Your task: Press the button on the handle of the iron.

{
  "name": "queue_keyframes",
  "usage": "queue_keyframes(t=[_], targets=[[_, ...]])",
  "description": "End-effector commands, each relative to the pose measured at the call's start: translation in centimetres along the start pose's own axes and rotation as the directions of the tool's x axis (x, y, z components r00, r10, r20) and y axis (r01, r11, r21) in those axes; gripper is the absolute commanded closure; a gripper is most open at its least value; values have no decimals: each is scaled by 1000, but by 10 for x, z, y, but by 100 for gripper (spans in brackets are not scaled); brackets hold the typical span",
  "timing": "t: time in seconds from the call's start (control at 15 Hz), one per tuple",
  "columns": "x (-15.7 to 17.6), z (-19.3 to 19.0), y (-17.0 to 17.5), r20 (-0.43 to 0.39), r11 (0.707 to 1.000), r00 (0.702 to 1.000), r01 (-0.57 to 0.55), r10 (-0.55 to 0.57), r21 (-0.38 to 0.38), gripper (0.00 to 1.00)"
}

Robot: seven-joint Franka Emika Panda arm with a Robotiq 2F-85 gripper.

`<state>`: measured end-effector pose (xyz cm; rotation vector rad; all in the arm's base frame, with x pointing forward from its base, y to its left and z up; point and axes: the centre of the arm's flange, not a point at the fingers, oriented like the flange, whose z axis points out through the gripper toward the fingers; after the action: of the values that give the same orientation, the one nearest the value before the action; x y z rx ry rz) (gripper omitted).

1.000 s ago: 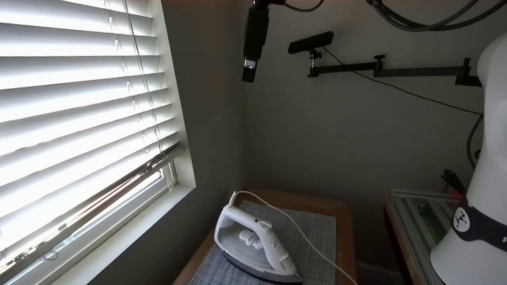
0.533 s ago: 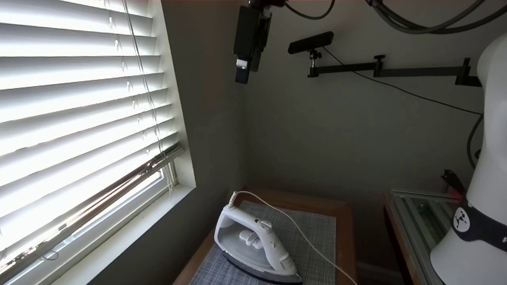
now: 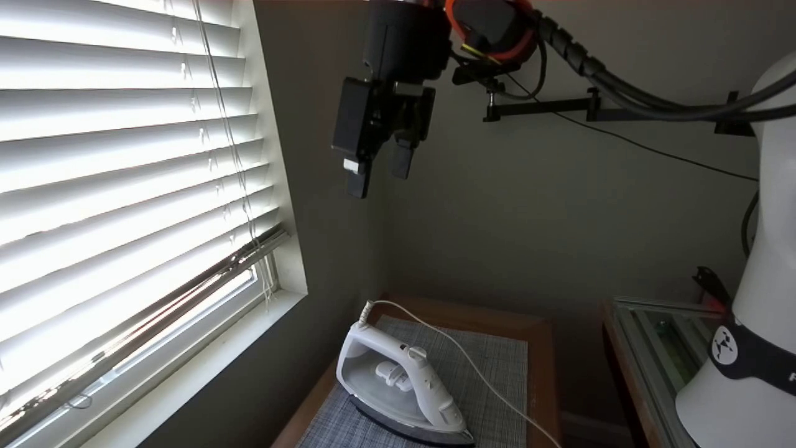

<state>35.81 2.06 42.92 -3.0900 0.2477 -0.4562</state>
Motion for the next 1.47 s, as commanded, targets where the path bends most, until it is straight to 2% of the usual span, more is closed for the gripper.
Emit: queue_keyframes(t=[0.0, 0.53, 0.67, 1.27, 1.33, 1.4], targets=[[-17, 32, -1, 23, 997, 997, -71, 71, 4, 26], [-32, 84, 20, 125, 999, 992, -31, 35, -32, 84], [-38, 99, 23, 158, 998, 986, -51, 57, -38, 98], [-65, 159, 43, 250, 997, 968, -8, 27, -77, 100], [-64, 163, 43, 255, 999, 967, -7, 19, -48, 100], [-13, 147, 28, 259, 997, 965, -29, 46, -70, 99]])
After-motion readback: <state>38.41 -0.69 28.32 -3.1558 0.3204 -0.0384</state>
